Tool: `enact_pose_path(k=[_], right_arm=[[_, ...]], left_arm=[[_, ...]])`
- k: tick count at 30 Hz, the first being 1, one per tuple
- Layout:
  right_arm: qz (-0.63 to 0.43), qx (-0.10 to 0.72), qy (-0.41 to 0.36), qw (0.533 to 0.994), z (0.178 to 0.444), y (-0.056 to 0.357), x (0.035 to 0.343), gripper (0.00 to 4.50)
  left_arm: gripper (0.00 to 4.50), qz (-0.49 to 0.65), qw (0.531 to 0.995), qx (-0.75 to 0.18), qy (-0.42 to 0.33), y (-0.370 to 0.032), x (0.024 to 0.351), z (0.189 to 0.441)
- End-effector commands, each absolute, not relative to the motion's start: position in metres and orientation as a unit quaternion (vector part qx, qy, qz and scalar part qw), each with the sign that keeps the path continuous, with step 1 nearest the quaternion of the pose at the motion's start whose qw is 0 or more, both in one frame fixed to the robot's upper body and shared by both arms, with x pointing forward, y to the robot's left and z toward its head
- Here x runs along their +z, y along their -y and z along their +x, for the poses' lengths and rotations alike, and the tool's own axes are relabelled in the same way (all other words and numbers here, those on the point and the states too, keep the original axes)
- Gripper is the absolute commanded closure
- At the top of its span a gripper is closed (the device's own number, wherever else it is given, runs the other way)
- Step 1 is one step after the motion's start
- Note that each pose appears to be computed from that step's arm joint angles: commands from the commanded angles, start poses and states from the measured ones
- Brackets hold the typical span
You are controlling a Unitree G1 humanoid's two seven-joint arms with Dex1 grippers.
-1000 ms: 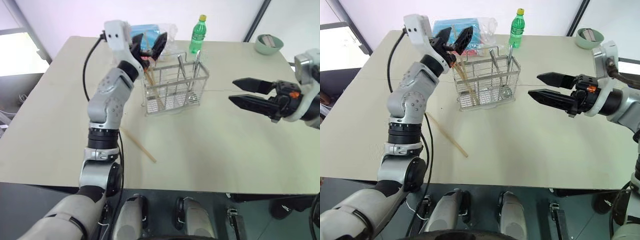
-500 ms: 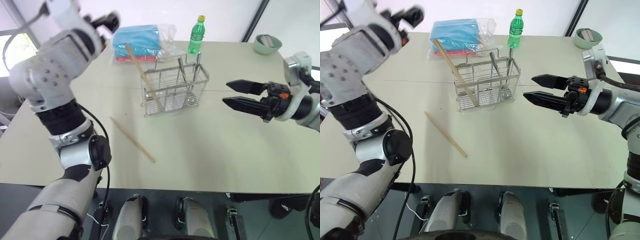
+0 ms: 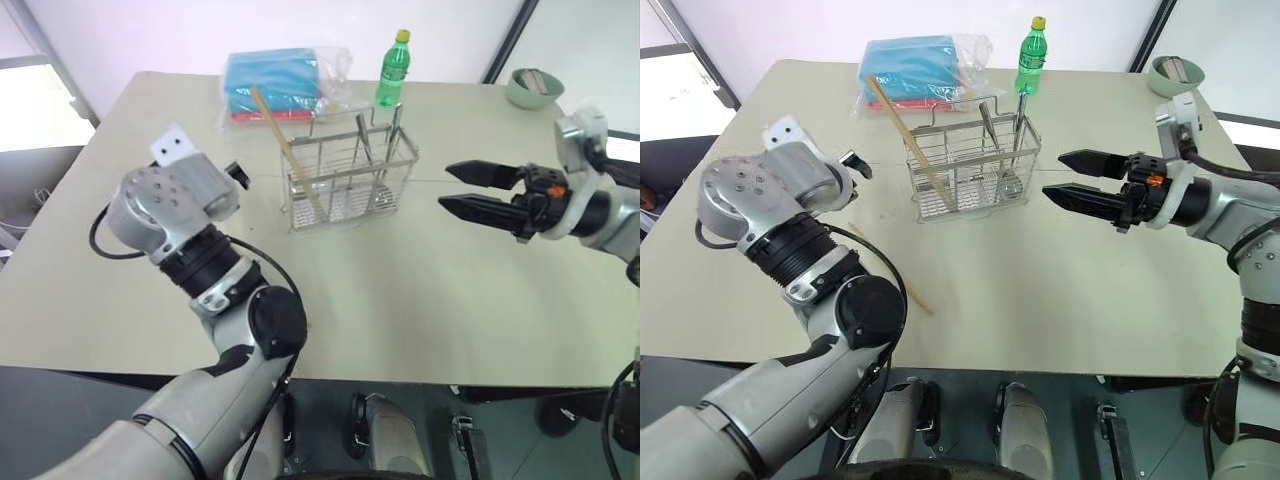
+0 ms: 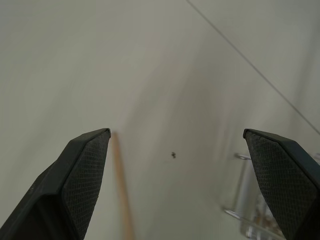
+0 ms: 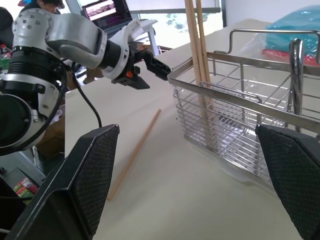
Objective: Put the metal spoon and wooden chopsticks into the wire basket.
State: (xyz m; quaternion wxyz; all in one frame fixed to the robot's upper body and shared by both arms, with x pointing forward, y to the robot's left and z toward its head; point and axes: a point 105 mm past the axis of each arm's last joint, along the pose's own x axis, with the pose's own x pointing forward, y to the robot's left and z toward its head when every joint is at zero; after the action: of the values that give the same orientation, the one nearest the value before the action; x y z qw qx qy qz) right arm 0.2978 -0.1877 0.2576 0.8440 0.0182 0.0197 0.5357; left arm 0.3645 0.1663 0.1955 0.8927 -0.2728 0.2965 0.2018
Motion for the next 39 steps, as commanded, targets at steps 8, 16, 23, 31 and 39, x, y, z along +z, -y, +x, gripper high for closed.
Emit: enact_pose_path(k=[8, 16, 23, 31, 39], right_arm=[[0.007, 0.532, 0.007, 0.847, 0.288, 0.19, 0.269, 0.0], [0.009, 0.528, 0.009, 0.849, 0.286, 0.189, 0.268, 0.0], [0.01, 0.525, 0.01, 0.851, 0.286, 0.19, 0.27, 0.0], [0.012, 0.527, 0.015, 0.85, 0.288, 0.189, 0.272, 0.0], [0.012, 0.526, 0.015, 0.85, 0.287, 0.189, 0.273, 0.0]], left_arm=[[0.03, -0.198, 0.882, 0.178, -0.388, -0.152, 0.134, 0.36], [0.81, -0.19, 0.87, 0.161, -0.426, -0.144, 0.114, 0.358], [4.33, -0.208, 0.869, 0.159, -0.42, -0.141, 0.121, 0.36], [4.42, -0.219, 0.87, 0.167, -0.408, -0.151, 0.131, 0.365], [4.42, -0.285, 0.899, 0.261, -0.207, -0.234, 0.177, 0.402]])
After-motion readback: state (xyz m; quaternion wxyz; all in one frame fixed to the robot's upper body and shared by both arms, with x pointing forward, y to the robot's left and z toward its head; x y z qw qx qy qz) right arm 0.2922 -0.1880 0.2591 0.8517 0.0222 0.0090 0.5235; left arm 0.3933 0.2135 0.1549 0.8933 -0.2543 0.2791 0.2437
